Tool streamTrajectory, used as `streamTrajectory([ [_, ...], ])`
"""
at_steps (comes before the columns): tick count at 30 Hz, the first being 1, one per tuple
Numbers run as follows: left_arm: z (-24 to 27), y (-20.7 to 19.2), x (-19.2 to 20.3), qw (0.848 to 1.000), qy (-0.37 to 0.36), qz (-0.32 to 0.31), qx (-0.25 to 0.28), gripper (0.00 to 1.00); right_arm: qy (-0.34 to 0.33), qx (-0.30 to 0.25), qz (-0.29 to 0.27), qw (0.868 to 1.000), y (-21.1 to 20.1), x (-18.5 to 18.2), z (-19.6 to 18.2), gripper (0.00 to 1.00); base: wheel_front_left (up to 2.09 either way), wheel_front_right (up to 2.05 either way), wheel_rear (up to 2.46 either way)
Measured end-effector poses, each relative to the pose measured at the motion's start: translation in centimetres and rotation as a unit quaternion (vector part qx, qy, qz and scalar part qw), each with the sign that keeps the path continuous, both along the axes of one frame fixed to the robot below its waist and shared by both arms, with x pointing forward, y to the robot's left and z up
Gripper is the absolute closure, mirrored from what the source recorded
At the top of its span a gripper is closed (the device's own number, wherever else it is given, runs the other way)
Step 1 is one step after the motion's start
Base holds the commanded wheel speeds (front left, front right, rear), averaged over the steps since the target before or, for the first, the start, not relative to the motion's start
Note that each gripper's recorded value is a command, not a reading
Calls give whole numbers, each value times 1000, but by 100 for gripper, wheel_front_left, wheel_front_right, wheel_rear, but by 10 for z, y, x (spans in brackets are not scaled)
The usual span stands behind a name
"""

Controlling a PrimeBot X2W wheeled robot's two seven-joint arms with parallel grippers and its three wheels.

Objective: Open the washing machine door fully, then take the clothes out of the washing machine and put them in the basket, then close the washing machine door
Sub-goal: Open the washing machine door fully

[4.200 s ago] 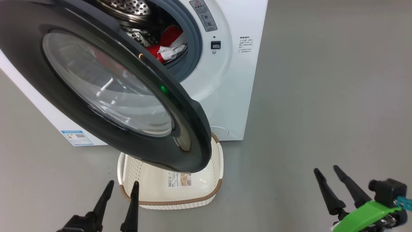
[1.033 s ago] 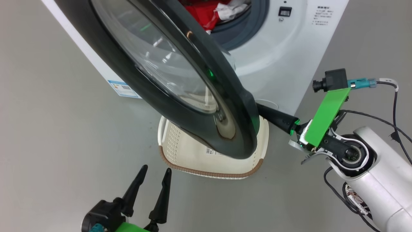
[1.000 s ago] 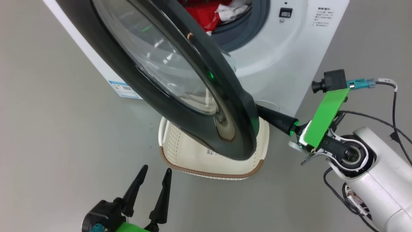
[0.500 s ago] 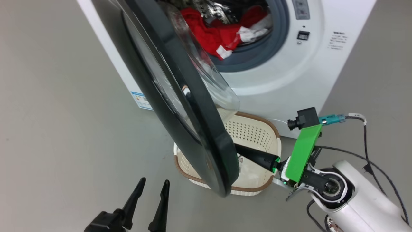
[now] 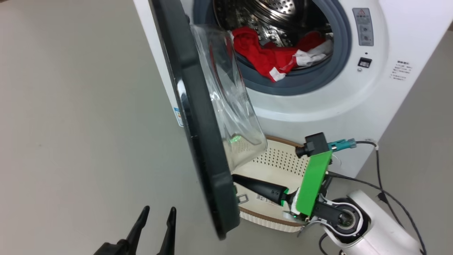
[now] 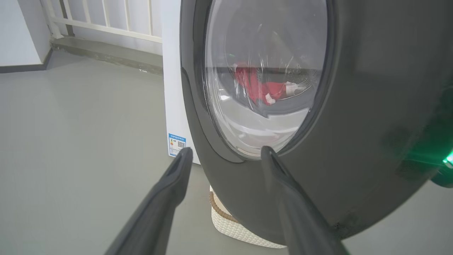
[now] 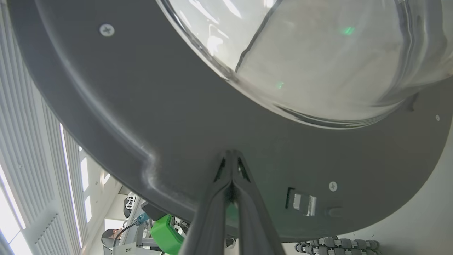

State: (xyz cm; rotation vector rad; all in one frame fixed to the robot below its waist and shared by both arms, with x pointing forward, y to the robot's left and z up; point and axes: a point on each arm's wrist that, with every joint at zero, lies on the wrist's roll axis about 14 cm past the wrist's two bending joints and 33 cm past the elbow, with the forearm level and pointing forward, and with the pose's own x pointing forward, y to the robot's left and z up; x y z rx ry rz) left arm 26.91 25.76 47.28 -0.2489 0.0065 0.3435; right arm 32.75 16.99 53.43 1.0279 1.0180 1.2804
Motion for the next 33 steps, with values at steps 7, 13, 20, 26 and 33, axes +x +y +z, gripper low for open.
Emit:
streamTrajectory([
  [7,2,10,-11,1000,-3,23,2,0,1,9,30,1000,14,-17,7,100,0,0,0],
  [13,5,14,-12,1000,-7,30,4,0,-2,7,35,999,16,-21,7,100,0,0,0],
  [20,6,14,-13,999,-10,30,3,0,-17,2,24,1000,15,-22,8,95,0,0,0],
  [26,6,11,-14,1000,-12,24,4,0,-19,-9,0,1000,10,-19,0,0,0,0,0],
  [33,4,8,-16,1000,-12,18,1,0,-12,-37,-51,998,-10,-8,-23,0,0,0,0],
])
